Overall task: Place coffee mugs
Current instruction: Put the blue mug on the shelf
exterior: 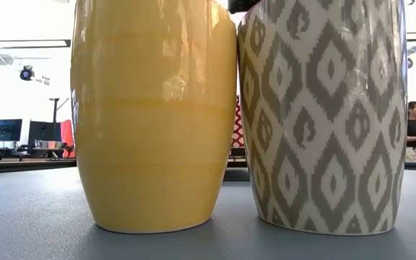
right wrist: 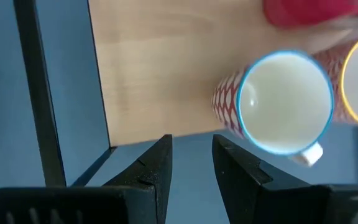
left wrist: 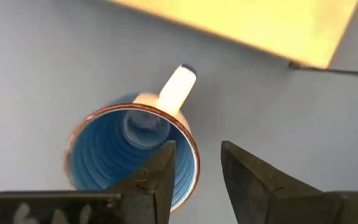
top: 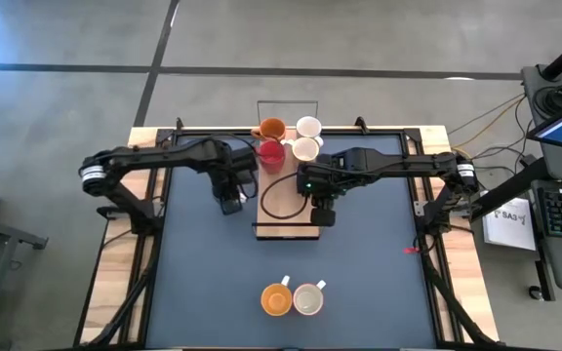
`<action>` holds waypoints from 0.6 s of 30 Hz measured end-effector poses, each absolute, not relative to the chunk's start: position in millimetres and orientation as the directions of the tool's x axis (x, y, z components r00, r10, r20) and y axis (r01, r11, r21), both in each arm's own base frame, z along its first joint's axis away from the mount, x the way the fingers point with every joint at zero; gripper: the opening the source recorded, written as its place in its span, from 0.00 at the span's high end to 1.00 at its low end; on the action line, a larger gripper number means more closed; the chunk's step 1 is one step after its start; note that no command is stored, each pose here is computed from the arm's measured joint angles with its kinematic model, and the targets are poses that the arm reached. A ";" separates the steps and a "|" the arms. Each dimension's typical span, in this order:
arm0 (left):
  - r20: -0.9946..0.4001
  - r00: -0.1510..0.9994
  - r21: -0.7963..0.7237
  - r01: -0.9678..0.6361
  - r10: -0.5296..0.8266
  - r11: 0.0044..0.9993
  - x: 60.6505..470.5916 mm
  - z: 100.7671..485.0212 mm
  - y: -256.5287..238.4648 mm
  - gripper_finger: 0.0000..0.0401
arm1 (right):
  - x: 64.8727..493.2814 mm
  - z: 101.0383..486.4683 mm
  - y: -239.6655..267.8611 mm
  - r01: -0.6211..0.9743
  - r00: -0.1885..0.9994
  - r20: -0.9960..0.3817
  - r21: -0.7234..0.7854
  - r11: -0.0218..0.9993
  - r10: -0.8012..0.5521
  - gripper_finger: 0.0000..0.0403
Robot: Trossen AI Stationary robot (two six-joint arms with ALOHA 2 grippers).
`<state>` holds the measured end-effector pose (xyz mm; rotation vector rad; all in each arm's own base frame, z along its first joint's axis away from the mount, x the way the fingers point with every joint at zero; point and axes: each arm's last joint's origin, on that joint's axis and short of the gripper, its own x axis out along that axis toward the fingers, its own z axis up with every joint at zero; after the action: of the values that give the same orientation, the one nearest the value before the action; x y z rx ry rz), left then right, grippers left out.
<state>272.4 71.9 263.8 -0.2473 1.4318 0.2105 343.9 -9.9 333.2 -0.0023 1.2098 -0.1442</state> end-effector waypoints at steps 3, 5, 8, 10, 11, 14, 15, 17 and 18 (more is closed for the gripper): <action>-0.978 0.207 -0.042 -0.284 0.018 0.958 263.0 275.7 68.9 0.73 | 346.5 334.3 -10.0 0.090 0.372 -0.921 -0.085 0.992 -0.113 0.74; -0.964 0.263 -0.043 -0.275 0.032 0.961 254.0 283.5 65.0 0.73 | 349.2 335.4 -10.0 0.070 0.400 -0.910 -0.093 0.993 -0.113 0.74; -0.954 0.298 -0.038 -0.233 0.034 0.972 239.2 285.1 55.8 0.73 | 356.0 335.6 -10.2 0.052 0.447 -0.887 -0.102 0.993 -0.114 0.74; -0.953 0.302 -0.024 -0.173 0.030 0.985 230.9 281.2 49.7 0.73 | 357.0 335.1 -10.2 0.034 0.451 -0.885 -0.110 0.993 -0.114 0.74; -0.954 0.299 -0.014 -0.136 0.027 0.991 226.3 279.0 47.2 0.73 | 357.4 335.3 -10.3 0.029 0.455 -0.883 -0.114 0.993 -0.115 0.74; -0.961 0.274 0.035 -0.034 0.043 0.999 215.2 269.4 43.9 0.73 | 357.6 335.6 -10.2 0.029 0.458 -0.881 -0.114 0.993 -0.114 0.74; -0.963 0.262 0.065 -0.003 0.063 0.998 212.9 265.9 44.2 0.73 | 357.6 335.6 -10.2 0.033 0.458 -0.881 -0.112 0.993 -0.114 0.74; -0.964 0.238 0.136 0.049 0.121 0.990 209.1 260.6 45.2 0.73 | 357.7 335.6 -10.2 0.042 0.459 -0.881 -0.107 0.993 -0.114 0.74; -0.962 0.231 0.167 0.068 0.148 0.984 207.6 258.6 45.8 0.73 | 357.7 335.6 -10.2 0.047 0.459 -0.881 -0.104 0.993 -0.114 0.74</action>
<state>207.6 45.8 258.6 0.1879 1.3387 0.0555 357.7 -10.2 335.6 -0.0677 1.0891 -0.0996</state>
